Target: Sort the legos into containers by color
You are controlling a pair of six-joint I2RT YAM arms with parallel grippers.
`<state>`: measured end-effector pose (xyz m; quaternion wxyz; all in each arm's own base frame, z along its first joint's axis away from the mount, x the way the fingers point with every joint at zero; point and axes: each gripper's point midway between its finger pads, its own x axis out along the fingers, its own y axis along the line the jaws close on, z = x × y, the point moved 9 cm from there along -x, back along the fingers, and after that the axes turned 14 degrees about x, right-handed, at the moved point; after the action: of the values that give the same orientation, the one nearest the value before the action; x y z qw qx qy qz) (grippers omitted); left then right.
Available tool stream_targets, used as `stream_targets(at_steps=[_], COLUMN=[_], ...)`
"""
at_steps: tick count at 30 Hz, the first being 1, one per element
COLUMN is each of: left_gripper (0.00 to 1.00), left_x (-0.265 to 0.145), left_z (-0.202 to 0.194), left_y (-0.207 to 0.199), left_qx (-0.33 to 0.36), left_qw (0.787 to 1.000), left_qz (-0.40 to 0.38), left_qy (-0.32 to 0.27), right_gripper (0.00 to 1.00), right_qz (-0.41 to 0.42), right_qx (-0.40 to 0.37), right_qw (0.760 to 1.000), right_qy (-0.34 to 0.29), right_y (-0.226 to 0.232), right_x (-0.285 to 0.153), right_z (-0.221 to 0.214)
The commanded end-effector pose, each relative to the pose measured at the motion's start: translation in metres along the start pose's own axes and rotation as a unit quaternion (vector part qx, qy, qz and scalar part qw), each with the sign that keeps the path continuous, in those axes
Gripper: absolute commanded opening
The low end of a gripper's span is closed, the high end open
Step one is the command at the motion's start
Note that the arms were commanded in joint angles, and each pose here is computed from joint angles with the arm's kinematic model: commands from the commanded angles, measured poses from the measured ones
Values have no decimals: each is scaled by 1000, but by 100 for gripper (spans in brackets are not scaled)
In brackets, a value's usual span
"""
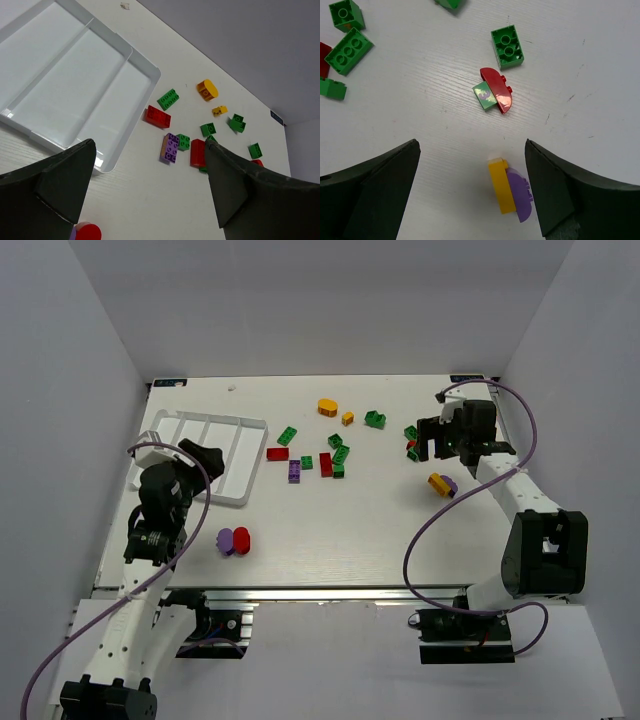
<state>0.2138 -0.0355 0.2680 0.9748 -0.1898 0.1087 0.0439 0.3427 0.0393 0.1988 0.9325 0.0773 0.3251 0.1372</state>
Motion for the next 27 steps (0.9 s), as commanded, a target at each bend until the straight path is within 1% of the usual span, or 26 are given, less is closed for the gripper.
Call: stream_targets(at_steps=[1, 2, 3, 4, 5, 6, 7, 8, 10, 11, 12, 13, 14, 16, 17, 18, 19, 20, 21, 22, 23, 24, 25, 26, 27], left_gripper=[98, 98, 98, 98, 98, 97, 94, 86, 76, 69, 51, 40, 30, 15, 14, 14, 22, 32, 50, 51, 66, 74, 79, 85, 86], left_x=[-3, -3, -2, -2, -2, -1, -1, 1, 3, 4, 4, 4, 2, 0, -2, -3, -5, -6, -9, -9, -11, -11, -10, -12, -12], left_z=[-1, -2, -3, -4, -5, -5, -5, -7, -10, -14, -14, -15, -19, -21, -26, -27, -28, -29, -34, -34, -37, -39, -41, -44, -46], left_y=[0, 1, 1, 2, 3, 3, 3, 4, 4, 5, 5, 5, 6, 7, 9, 10, 10, 10, 13, 13, 13, 14, 14, 15, 15], left_qx=[-1, -1, -4, -4, -5, -5, -5, -6, -9, -12, -15, -19, -29, -42, -53, -58, -63, -75, -81, -81, -86, -88, -89, -91, -91], left_qw=[1000, 1000, 1000, 1000, 1000, 1000, 1000, 999, 999, 998, 997, 996, 995, 993, 990, 989, 988, 986, 981, 981, 978, 976, 973, 969, 966], left_qz=[-7, -6, -3, 4, 8, 11, 13, 22, 28, 34, 35, 38, 48, 61, 72, 77, 81, 87, 102, 102, 108, 112, 117, 126, 131], left_qy=[-1, -1, 2, 5, 7, 10, 14, 29, 43, 60, 66, 72, 85, 96, 110, 114, 118, 123, 142, 144, 155, 165, 178, 194, 204], right_gripper=[90, 90, 90, 90, 90, 90, 90, 90, 90, 90, 89, 90, 90, 88, 82, 76, 62, 54, 47, 45, 46, 48, 59, 67, 72], right_qz=[45, 64, 89, 153, 188, 221, 262, 295, 322, 356, 374, 389, 430, 478, 520, 541, 555, 566, 571, 570, 571, 570, 567, 559, 555], right_qx=[-46, -68, -125, -162, -197, -260, -292, -351, -388, -424, -431, -437, -427, -392, -371, -360, -354, -347, -334, -325, -323, -318, -309, -311, -311], right_qw=[997, 995, 988, 974, 962, 940, 920, 889, 863, 832, 820, 809, 794, 784, 768, 759, 752, 747, 749, 753, 752, 755, 760, 764, 767], right_qy=[-31, -30, -24, -25, -22, -10, -11, 8, 25, 41, 54, 58, 55, 58, 40, 40, 37, 36, 50, 55, 63, 69, 76, 83, 84], right_y=[7, 10, 9, 20, 25, 29, 46, 68, 80, 93, 98, 104, 113, 122, 132, 137, 141, 146, 158, 159, 165, 169, 173, 179, 183], right_x=[-5, -6, -8, -9, -13, -15, -17, -16, -15, -17, -16, -17, -20, -24, -29, -30, -31, -31, -25, -26, -24, -21, -19, -16, -16], right_z=[18, 18, 15, 12, 5, -4, -9, -29, -45, -57, -64, -65, -69, -74, -72, -75, -74, -73, -69, -68, -68, -65, -63, -65, -64])
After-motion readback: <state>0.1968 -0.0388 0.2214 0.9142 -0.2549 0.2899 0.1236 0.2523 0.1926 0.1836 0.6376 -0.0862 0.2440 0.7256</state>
